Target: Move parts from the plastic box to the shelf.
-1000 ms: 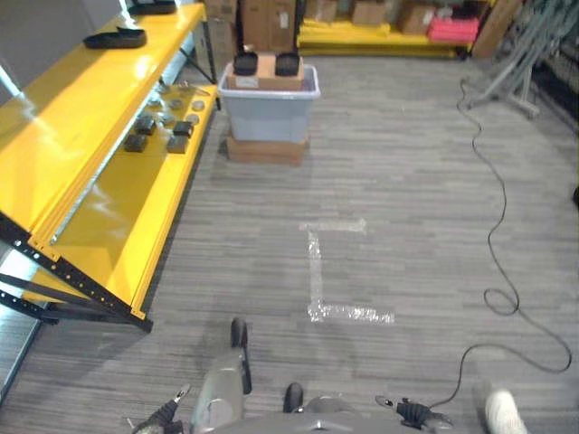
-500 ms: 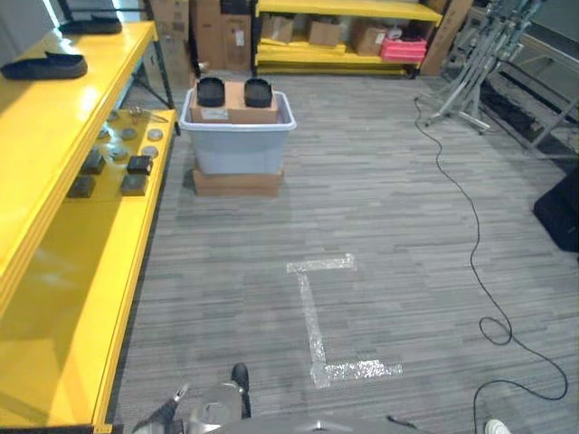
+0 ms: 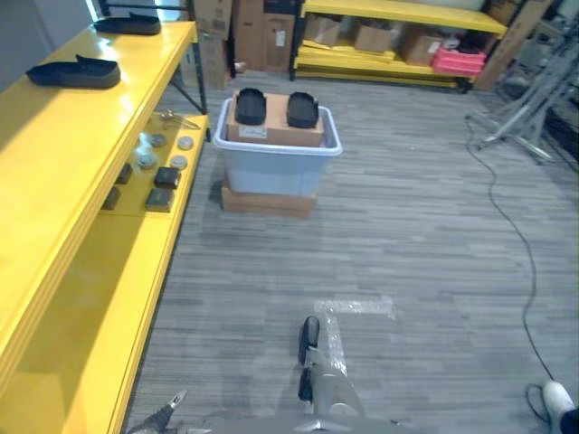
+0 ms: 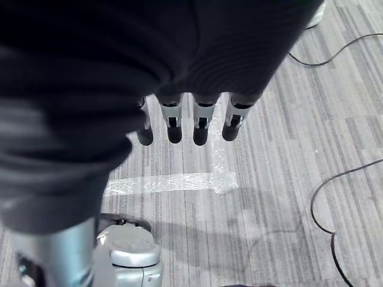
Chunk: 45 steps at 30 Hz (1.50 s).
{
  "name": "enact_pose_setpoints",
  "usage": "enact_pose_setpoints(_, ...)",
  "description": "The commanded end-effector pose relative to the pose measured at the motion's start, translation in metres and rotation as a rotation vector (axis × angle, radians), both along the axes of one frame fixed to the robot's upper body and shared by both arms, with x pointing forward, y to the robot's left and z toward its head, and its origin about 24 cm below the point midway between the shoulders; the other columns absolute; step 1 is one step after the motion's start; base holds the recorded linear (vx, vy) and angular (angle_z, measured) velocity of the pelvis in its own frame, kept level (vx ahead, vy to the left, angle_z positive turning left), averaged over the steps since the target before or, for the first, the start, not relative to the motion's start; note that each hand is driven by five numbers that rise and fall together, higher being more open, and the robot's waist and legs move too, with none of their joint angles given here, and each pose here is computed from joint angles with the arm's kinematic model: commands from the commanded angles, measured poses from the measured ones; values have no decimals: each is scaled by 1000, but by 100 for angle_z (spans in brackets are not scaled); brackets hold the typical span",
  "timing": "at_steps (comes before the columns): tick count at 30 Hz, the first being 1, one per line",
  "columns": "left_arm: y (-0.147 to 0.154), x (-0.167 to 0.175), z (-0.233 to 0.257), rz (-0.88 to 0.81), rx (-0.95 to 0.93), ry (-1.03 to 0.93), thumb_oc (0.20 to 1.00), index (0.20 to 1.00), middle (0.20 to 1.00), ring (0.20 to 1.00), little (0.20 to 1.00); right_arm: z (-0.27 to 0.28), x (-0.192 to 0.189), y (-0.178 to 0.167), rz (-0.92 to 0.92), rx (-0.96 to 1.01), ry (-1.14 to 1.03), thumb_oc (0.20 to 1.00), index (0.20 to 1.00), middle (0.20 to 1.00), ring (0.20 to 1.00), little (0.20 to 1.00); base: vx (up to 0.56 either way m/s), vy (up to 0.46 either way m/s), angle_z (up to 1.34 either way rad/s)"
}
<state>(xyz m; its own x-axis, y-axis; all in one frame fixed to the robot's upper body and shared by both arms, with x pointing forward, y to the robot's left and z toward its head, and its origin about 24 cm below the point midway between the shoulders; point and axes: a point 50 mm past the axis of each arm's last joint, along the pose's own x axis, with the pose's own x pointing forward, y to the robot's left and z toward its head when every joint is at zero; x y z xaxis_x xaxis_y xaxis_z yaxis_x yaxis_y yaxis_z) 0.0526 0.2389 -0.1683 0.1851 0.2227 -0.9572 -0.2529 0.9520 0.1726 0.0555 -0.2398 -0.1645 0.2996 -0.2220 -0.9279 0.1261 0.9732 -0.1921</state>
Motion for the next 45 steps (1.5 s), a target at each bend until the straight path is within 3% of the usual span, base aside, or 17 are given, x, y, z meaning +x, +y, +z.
enact_pose_setpoints(1, 4, 6, 2, -35, 17, -32, 1000, 1000, 1000, 1000, 1000, 6, 26, -10, 40, -26, -59, 1000, 1000, 1000, 1000, 1000, 759, -344, 34)
enact_pose_setpoints(6, -3, 3, 0, -11, -13, -33, 1000, 1000, 1000, 1000, 1000, 7, 30, -15, 36, -40, -24, 1000, 1000, 1000, 1000, 1000, 477, -214, 40)
enact_pose_setpoints(11, -11, 21, 1, 50, -22, -87, 1000, 1000, 1000, 1000, 1000, 12, 26, -32, 0, -95, -1, 1000, 1000, 1000, 1000, 1000, 276, -243, 10)
enact_pose_setpoints(26, 3, 22, 4, 268, 4, -133, 1000, 1000, 1000, 1000, 1000, 13, 27, -31, 119, -107, -6, 1000, 1000, 1000, 1000, 1000, 308, 112, -29)
enact_pose_setpoints(38, -3, 32, 5, 100, -5, -107, 1000, 1000, 1000, 1000, 1000, 14, 57, -4, 67, -36, -124, 1000, 1000, 1000, 1000, 1000, 231, 193, -2)
enact_pose_setpoints(45, 9, 42, 10, 111, 16, -124, 1000, 1000, 1000, 1000, 1000, 15, 62, -3, 80, -29, -150, 1000, 1000, 1000, 1000, 1000, 80, -271, 35)
